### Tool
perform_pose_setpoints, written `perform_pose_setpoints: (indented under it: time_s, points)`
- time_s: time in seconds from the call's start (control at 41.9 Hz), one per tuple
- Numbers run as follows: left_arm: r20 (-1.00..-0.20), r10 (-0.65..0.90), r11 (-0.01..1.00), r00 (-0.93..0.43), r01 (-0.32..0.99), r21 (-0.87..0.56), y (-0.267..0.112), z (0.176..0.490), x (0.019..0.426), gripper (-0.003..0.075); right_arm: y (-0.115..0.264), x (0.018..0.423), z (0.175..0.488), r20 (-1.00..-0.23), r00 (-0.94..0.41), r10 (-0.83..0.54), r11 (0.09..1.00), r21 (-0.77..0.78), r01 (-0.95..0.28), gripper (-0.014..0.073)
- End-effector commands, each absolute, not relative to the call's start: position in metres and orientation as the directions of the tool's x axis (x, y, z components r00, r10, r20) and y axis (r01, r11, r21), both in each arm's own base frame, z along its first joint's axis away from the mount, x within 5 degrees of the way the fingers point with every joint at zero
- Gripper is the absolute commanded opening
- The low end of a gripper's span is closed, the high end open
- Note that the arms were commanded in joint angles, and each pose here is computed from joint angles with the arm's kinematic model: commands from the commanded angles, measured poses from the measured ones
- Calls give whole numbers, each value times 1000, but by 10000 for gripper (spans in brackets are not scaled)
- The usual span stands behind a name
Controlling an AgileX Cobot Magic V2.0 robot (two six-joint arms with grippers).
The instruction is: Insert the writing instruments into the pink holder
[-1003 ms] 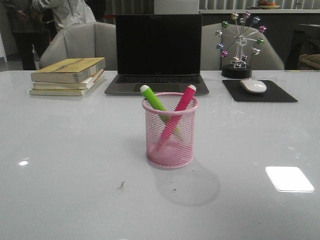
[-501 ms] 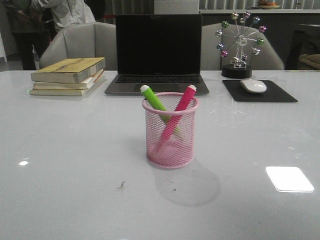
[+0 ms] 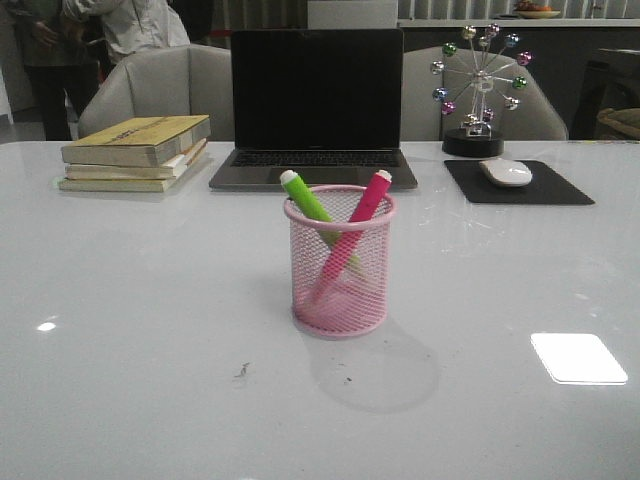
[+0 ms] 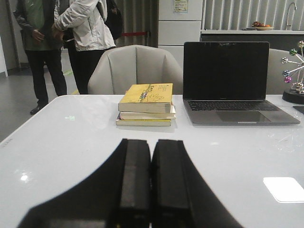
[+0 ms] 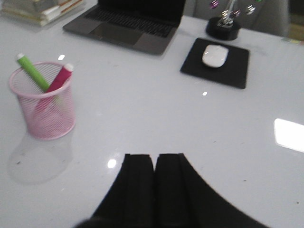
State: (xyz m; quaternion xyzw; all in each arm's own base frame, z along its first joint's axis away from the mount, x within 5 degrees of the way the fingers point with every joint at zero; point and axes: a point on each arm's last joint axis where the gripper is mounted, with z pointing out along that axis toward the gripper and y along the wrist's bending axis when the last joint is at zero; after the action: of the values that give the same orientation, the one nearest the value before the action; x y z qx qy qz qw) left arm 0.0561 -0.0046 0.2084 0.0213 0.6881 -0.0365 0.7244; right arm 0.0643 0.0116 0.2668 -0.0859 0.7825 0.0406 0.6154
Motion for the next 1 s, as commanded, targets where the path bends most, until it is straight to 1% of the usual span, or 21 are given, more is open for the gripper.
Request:
perform_pose_setpoints:
  time_s: [0.0, 0.143, 0.286, 0.334, 0.477, 0.716, 0.979]
  points:
    - [-987, -49, 995, 151, 95, -35, -5, 216, 54, 99, 7, 58, 267, -999, -25, -39, 993, -36, -115, 57]
    - [-987, -49, 995, 151, 95, -35, -5, 216, 54, 99, 4, 52, 234, -999, 44, 27, 997, 24, -74, 57]
    - [-988, -49, 995, 149, 95, -35, -5, 216, 54, 99, 3, 55, 207, -994, 96, 48, 998, 43, -52, 57]
    - [-988, -49, 995, 149, 95, -35, -5, 216, 54, 99, 3, 55, 207, -995, 80, 52, 997, 48, -55, 57]
    - [-988, -49, 995, 149, 95, -35, -5, 216, 54, 99, 3, 55, 208, -995, 89, 54, 997, 49, -54, 57]
    - [-988, -49, 995, 149, 95, -35, -5, 216, 54, 99, 2, 54, 215, -981, 184, 61, 998, 53, -47, 57]
    - [-988, -49, 995, 149, 95, -35, -5, 216, 54, 99, 0, 53, 216, -980, 191, 53, 999, 52, -14, 57]
